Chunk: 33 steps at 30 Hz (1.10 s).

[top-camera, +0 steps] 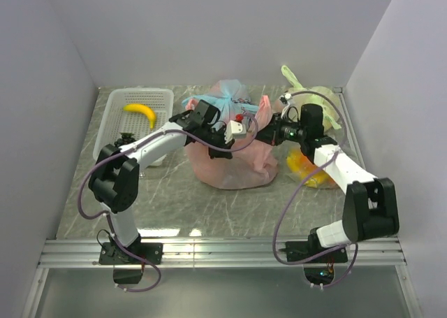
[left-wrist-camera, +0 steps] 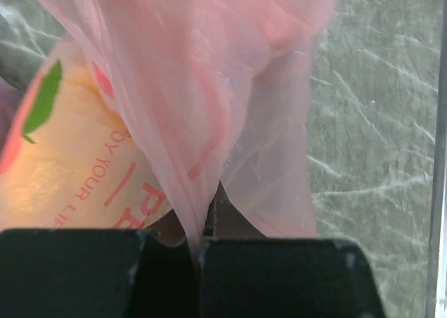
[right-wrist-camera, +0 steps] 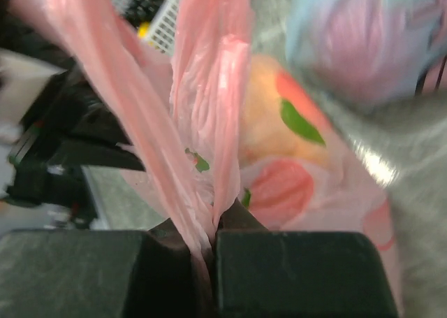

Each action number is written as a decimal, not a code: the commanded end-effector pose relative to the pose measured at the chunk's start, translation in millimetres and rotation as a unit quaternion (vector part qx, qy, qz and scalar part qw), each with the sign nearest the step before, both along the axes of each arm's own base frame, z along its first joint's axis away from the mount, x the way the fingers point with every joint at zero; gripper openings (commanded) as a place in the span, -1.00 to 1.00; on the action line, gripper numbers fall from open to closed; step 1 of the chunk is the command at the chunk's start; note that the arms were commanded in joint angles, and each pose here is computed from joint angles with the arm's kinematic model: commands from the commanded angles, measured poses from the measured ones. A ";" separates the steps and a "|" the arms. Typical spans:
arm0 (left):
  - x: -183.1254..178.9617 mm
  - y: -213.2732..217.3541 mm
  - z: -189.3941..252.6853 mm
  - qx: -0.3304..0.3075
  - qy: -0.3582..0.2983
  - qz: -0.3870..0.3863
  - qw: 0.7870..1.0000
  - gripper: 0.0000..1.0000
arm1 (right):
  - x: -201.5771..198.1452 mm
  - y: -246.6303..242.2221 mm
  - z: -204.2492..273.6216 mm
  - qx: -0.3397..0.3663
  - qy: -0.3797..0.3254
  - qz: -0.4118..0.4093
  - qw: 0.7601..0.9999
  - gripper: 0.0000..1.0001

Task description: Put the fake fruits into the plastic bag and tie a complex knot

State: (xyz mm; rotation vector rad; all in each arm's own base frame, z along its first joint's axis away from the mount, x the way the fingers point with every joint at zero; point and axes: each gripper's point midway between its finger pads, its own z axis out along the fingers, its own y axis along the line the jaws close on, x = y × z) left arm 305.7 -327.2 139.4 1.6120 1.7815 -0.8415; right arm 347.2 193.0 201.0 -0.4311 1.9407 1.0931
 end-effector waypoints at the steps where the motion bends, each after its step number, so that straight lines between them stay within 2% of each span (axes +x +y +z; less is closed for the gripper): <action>1: -7.8 6.7 -14.2 -0.002 0.028 0.036 0.999 -0.99 | 31.4 -18.0 -6.9 0.013 0.071 -0.103 0.992 -1.00; 5: -19.4 11.5 -43.6 0.014 0.060 0.039 0.997 -0.99 | 39.9 -21.4 -41.4 -0.001 0.128 -0.126 0.984 -1.00; 10: -39.0 15.9 -72.0 0.024 0.110 0.028 0.993 -0.99 | 40.4 -23.7 -69.4 -0.015 0.163 -0.136 0.977 -1.00; 19: -53.8 14.4 -94.0 0.029 0.144 0.033 0.989 -0.99 | 31.4 -28.0 -117.0 -0.071 0.207 -0.129 0.967 -1.00; 27: -55.8 8.8 -90.1 0.034 0.145 0.037 0.988 -0.99 | 31.0 -19.0 -128.3 -0.112 0.214 -0.093 0.966 -1.00; 30: -49.6 0.9 -57.6 0.018 0.137 0.041 0.990 -0.61 | 32.5 -16.8 -122.1 -0.125 0.196 -0.073 0.970 -1.00; 31: -48.2 -2.1 -35.3 0.000 0.124 0.035 0.992 -0.39 | 32.9 -16.0 -118.9 -0.126 0.187 -0.066 0.972 -1.00; 32: -50.9 -1.7 -21.6 -0.004 0.126 0.033 0.992 -0.29 | 33.7 -15.0 -113.4 -0.129 0.170 -0.059 0.975 -1.00; 33: -45.8 -6.5 9.4 -0.029 0.101 0.028 0.994 -0.21 | 32.8 -14.5 -111.2 -0.131 0.165 -0.054 0.976 -1.00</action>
